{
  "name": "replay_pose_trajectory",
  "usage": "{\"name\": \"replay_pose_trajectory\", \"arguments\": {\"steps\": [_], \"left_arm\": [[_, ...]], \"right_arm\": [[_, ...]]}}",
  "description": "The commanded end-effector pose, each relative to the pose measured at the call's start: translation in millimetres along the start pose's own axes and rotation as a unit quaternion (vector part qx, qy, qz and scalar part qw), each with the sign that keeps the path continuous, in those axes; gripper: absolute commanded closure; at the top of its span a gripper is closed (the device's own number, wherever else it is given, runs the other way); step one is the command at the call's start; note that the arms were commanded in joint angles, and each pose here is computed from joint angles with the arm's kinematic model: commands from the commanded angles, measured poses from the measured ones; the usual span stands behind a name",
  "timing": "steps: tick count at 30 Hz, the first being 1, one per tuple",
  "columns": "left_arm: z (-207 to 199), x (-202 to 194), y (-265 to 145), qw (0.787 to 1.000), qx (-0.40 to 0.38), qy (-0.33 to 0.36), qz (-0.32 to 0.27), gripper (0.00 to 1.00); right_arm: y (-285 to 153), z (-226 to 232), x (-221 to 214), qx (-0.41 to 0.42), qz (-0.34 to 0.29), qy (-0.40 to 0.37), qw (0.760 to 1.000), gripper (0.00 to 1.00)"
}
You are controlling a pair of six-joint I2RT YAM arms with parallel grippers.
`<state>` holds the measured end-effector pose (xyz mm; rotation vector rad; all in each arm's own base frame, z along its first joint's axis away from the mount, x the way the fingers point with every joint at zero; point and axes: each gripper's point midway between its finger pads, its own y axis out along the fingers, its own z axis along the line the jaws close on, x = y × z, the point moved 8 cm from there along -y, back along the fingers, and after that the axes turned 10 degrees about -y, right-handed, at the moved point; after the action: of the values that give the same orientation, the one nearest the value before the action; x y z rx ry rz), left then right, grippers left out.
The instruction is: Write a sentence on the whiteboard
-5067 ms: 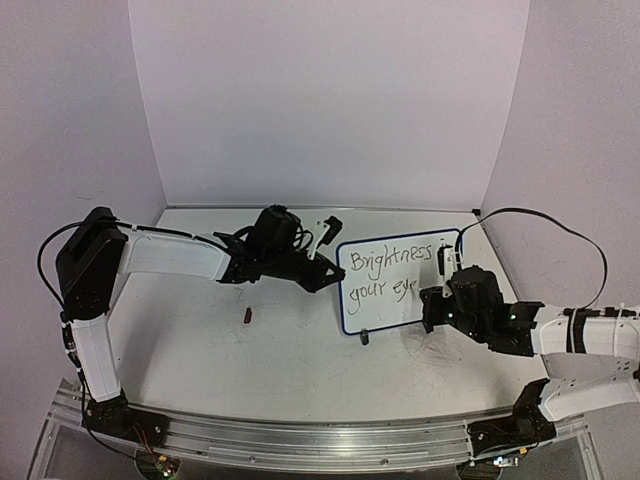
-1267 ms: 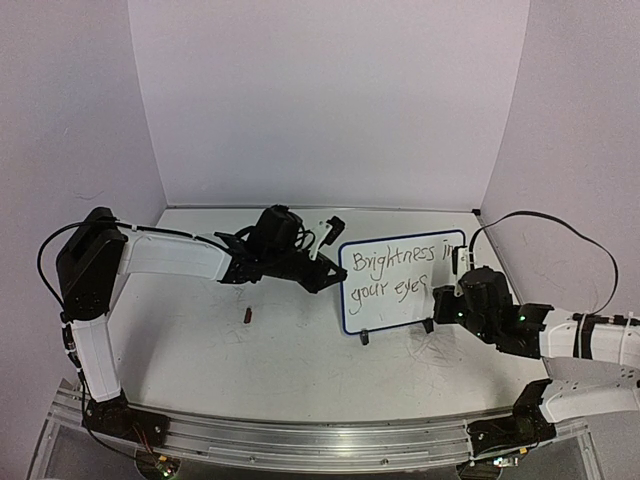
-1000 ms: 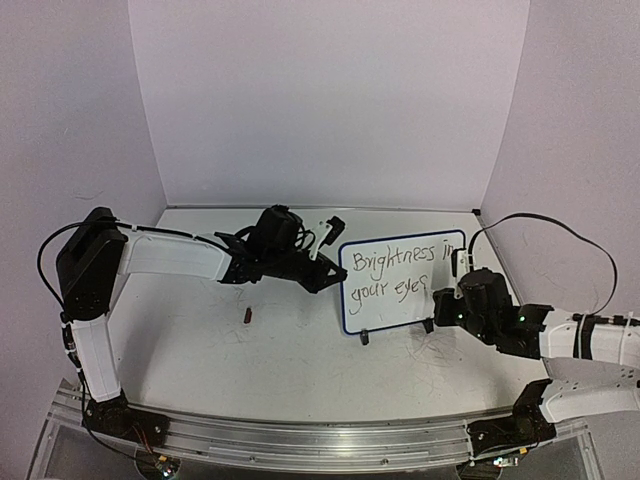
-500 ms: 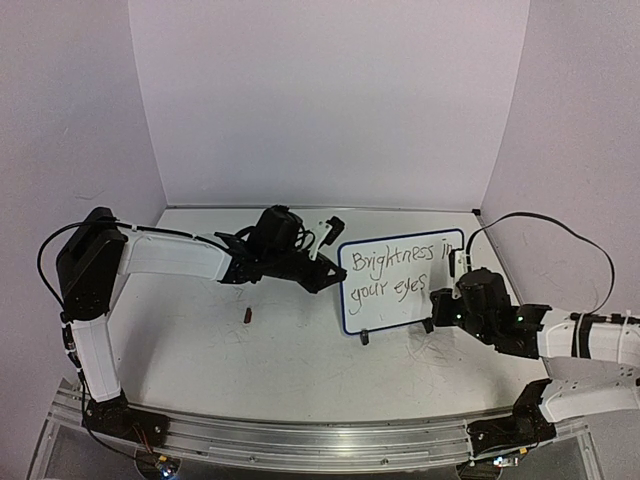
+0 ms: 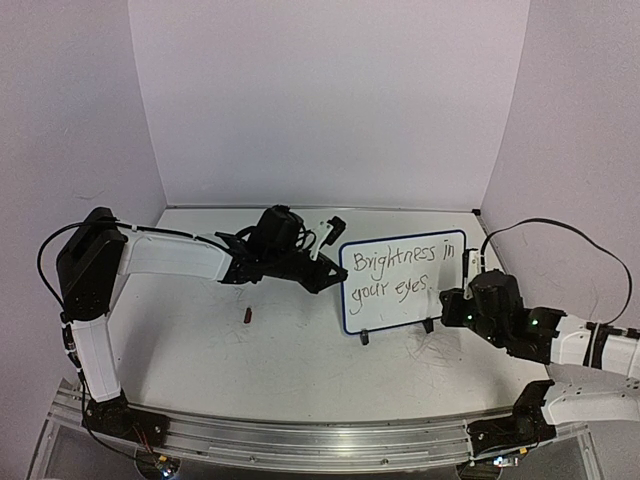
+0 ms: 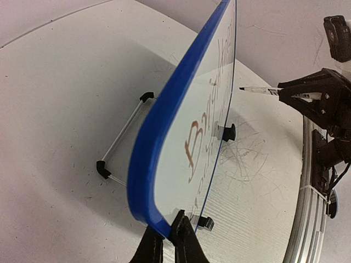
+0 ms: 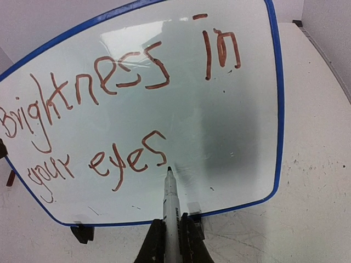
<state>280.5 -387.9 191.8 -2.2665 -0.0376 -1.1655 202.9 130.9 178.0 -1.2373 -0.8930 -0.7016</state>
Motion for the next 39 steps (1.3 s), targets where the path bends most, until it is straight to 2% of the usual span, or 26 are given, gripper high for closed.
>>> {"name": "replay_pose_trajectory", "arguments": {"steps": [1,10,39], "left_arm": [[28,-30,8,0.995,0.083,0.006,0.059,1.00],[27,-29,7,0.995,0.082,0.009,0.057,1.00],[24,-28,9,0.995,0.079,0.011,0.060,1.00]], "right_arm": [[2,-4,6,-0.026,-0.009,0.003,1.000,1.00],[7,-3,13,-0.022,-0.027,0.004,0.999,1.00],[22,-3,15,-0.031,-0.027,0.003,0.999,1.00]]}}
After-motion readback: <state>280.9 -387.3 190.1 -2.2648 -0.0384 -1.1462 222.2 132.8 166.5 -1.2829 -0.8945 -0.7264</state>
